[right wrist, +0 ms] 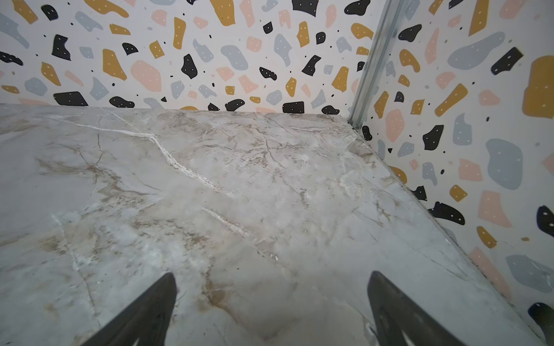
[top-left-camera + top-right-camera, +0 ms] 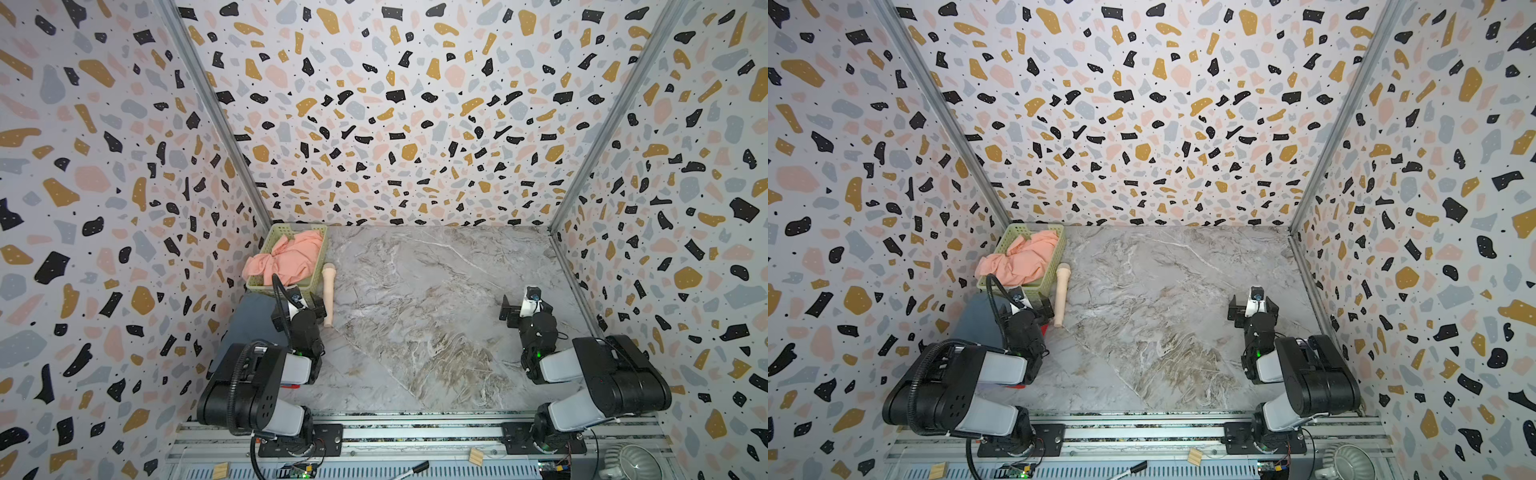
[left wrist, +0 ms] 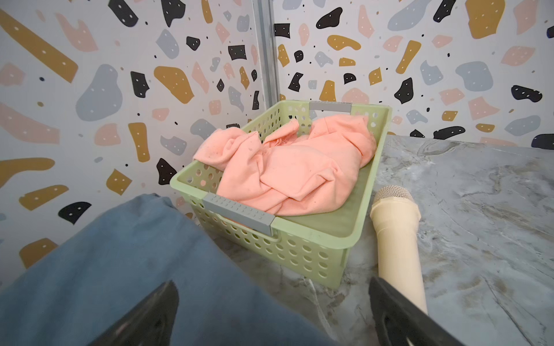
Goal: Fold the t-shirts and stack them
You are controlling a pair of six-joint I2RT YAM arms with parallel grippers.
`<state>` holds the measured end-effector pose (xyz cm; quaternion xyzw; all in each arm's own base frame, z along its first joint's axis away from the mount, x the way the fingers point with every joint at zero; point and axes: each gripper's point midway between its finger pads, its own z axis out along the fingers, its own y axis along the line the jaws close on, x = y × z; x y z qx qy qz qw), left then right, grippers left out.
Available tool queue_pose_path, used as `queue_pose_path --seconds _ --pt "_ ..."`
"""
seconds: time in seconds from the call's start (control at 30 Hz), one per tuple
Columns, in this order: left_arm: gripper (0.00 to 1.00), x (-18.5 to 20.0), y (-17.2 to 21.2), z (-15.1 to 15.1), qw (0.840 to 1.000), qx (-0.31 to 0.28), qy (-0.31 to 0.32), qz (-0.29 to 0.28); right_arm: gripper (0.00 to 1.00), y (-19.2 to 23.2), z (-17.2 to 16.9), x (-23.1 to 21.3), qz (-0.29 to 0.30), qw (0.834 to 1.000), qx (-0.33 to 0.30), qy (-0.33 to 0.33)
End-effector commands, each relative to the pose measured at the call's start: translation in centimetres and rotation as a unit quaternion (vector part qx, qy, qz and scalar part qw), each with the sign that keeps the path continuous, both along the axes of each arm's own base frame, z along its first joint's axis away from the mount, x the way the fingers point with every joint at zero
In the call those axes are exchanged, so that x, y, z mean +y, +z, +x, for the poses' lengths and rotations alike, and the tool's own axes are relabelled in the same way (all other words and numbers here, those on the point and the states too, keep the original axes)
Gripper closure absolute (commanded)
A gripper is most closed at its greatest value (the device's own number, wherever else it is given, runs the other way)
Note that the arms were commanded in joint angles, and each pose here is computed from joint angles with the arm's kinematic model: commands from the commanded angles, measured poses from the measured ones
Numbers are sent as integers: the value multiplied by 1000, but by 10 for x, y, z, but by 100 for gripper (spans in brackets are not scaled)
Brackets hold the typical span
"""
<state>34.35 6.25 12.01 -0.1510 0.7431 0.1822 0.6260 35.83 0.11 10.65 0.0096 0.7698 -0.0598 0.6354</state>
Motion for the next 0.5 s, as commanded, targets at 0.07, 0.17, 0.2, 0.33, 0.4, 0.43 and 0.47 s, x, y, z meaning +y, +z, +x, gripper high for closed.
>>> queue_pose_path --seconds 0.07,0.17,0.2,0.33,0.4,0.43,0.47 --pt "1 2 15 2 1000 -31 5 -2 1 18 6 1 6 1000 -30 2" --pt "0 2 15 2 1000 -31 5 -3 1 18 6 1 6 1000 -30 2" --pt "0 2 16 2 999 -32 5 -3 1 18 6 2 6 1000 -29 2" --pt "1 2 16 2 999 -31 5 -3 1 18 6 1 5 1000 -29 1" --pt "1 2 16 2 999 -32 5 -3 1 18 6 1 6 1000 -30 2" --pt "0 2 16 2 999 -32 5 -3 1 18 6 1 6 1000 -30 1" --pt "0 2 15 1 1000 -31 5 -3 1 18 6 2 5 1000 -30 2"
